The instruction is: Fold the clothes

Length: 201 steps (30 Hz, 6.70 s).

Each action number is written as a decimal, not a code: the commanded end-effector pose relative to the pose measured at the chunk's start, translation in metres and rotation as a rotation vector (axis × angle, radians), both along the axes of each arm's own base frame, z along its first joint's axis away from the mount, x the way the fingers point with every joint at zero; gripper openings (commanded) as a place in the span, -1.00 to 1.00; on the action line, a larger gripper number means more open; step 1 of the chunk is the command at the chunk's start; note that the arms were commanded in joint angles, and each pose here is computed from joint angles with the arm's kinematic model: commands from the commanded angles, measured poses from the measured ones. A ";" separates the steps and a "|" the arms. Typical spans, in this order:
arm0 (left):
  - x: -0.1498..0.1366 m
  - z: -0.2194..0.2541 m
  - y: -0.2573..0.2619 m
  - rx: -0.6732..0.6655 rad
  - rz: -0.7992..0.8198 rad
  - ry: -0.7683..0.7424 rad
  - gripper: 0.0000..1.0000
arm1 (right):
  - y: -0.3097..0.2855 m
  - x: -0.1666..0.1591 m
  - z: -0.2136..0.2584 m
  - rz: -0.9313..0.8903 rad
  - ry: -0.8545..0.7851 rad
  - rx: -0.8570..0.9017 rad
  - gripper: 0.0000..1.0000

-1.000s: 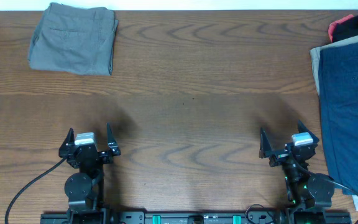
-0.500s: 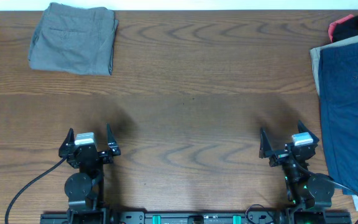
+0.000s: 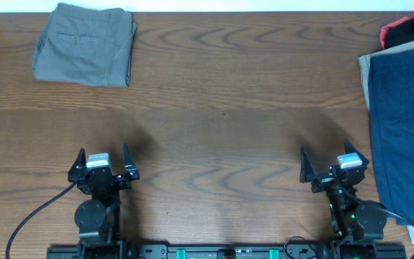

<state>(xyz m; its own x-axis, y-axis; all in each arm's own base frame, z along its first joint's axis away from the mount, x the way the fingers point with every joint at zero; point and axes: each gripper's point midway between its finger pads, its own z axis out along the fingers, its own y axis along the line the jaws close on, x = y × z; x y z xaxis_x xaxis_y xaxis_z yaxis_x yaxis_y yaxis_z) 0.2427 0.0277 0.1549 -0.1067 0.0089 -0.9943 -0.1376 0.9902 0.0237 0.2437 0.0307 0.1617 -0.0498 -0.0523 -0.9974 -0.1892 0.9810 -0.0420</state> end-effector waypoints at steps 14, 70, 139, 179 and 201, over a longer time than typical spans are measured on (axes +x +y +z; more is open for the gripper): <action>-0.001 -0.017 0.006 -0.004 0.032 0.045 0.95 | 0.006 -0.001 -0.001 0.025 0.003 0.016 0.98; -0.001 -0.017 0.006 -0.004 0.032 0.045 0.95 | 0.040 -0.012 0.003 0.235 -0.009 0.028 0.98; -0.001 -0.017 0.006 -0.004 0.032 0.045 0.96 | 0.092 -0.055 0.064 0.618 -0.219 0.083 0.99; -0.001 -0.017 0.006 -0.004 0.032 0.045 0.96 | -0.043 0.172 0.092 -0.128 0.547 -0.391 0.99; -0.001 -0.017 0.006 -0.004 0.032 0.045 0.95 | -0.185 0.219 -0.039 -0.546 0.806 -0.454 0.99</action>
